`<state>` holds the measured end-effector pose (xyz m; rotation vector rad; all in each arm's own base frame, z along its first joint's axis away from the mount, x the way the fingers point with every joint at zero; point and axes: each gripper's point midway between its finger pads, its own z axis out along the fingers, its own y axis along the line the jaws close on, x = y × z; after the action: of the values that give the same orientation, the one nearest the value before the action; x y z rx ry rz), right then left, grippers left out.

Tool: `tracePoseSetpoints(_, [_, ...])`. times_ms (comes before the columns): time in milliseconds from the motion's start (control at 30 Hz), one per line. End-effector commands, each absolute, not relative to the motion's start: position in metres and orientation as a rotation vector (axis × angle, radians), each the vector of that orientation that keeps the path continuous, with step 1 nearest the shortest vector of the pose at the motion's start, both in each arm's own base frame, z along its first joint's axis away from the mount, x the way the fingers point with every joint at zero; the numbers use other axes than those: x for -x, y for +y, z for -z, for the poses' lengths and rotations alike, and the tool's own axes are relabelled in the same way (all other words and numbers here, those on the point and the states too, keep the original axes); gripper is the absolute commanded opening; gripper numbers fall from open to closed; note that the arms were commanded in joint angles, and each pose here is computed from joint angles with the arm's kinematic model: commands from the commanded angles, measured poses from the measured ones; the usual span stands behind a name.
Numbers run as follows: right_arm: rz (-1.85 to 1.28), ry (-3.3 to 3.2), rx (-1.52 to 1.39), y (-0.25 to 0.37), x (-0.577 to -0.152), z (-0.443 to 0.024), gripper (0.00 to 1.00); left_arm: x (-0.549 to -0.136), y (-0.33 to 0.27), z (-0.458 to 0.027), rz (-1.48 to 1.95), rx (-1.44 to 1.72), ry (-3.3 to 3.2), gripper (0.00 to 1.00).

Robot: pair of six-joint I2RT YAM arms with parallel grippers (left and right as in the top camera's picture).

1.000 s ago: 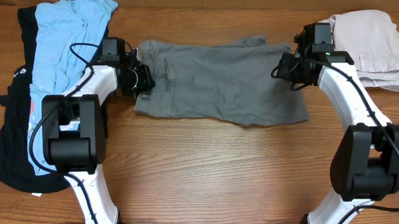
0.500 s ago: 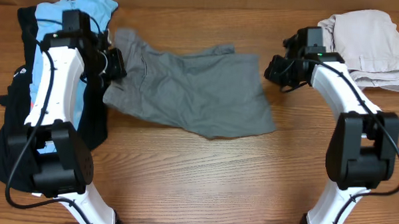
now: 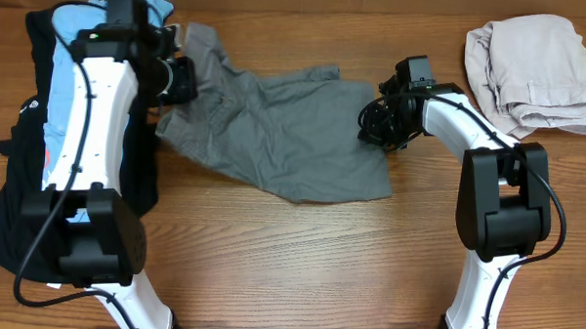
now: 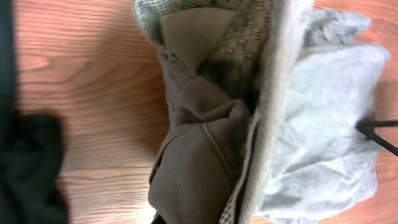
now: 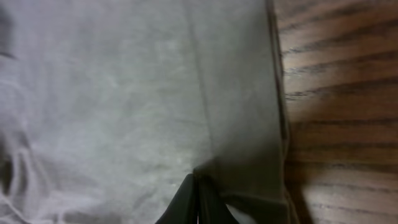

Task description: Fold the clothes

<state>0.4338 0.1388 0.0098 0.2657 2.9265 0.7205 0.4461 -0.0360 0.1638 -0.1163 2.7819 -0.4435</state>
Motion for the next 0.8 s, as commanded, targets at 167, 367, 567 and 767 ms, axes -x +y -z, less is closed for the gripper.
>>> tracePoseSetpoints(167, [-0.723, 2.98, -0.31, 0.137, -0.426, 0.007, 0.04, -0.454, -0.126, -0.194, 0.554, 0.013, 2.685, 0.04])
tracePoseSetpoints(367, [-0.721, 2.99, -0.315, 0.137, -0.424, 0.007, 0.04, -0.459, -0.225, -0.204, 0.629, -0.162, 2.559, 0.04])
tracePoseSetpoints(567, [-0.722, 2.983, -0.313, 0.137, -0.426, 0.007, 0.04, -0.457, -0.275, -0.154, 0.594, -0.213, 2.616, 0.04])
tracePoseSetpoints(767, [-0.853, 2.861, -0.341, 0.133, -0.451, -0.032, 0.04, -0.461, -0.277, -0.127, 0.586, -0.178, 2.664, 0.07])
